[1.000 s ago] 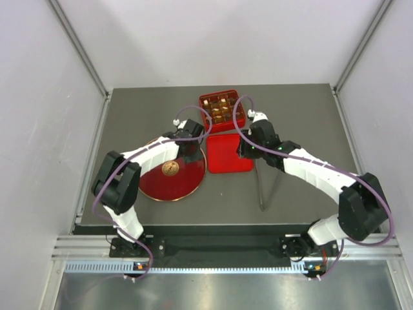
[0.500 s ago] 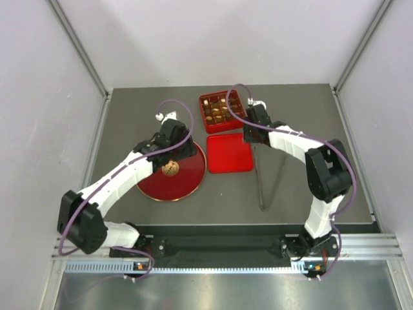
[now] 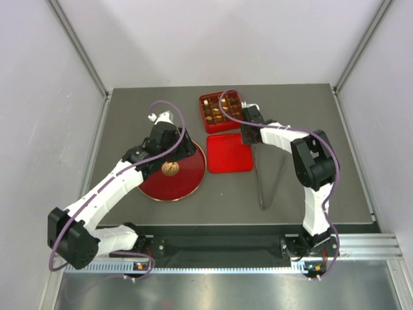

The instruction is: Pack the chocolate

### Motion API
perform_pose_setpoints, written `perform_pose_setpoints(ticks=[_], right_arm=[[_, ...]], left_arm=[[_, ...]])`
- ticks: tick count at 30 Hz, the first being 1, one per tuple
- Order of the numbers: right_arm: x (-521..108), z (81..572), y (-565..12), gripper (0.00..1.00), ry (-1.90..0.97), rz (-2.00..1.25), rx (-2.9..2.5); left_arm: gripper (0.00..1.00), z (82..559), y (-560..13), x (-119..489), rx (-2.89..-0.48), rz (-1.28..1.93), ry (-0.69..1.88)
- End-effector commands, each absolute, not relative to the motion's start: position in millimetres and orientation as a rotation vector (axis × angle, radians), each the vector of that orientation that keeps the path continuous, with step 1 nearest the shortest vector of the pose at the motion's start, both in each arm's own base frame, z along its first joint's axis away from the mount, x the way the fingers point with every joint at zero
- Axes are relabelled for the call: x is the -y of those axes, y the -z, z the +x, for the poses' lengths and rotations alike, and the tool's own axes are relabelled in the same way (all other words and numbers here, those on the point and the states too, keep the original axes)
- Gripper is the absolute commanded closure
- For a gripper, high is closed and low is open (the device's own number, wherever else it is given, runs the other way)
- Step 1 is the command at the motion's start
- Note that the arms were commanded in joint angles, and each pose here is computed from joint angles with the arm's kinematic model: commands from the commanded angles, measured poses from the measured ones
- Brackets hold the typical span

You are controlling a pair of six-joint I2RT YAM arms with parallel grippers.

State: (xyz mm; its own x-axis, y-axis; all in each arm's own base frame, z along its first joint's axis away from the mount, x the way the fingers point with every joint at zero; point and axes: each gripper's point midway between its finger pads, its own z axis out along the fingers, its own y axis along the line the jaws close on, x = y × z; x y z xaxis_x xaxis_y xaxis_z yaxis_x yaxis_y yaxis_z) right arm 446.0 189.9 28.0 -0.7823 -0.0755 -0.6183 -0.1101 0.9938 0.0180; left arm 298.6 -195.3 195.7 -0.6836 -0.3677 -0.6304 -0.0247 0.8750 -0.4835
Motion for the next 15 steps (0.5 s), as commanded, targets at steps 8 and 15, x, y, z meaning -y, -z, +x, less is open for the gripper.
perform_pose_setpoints(ticks=[8, 15], right_arm=[[-190, 451, -42, 1.0, -0.054, -0.171, -2.477], [-203, 453, -96, 1.0, -0.187, -0.155, -2.393]], left_arm=[[0.34, 304, -232, 189, -2.186, -0.247, 0.557], [0.33, 313, -257, 183, -2.13, -0.24, 0.532]])
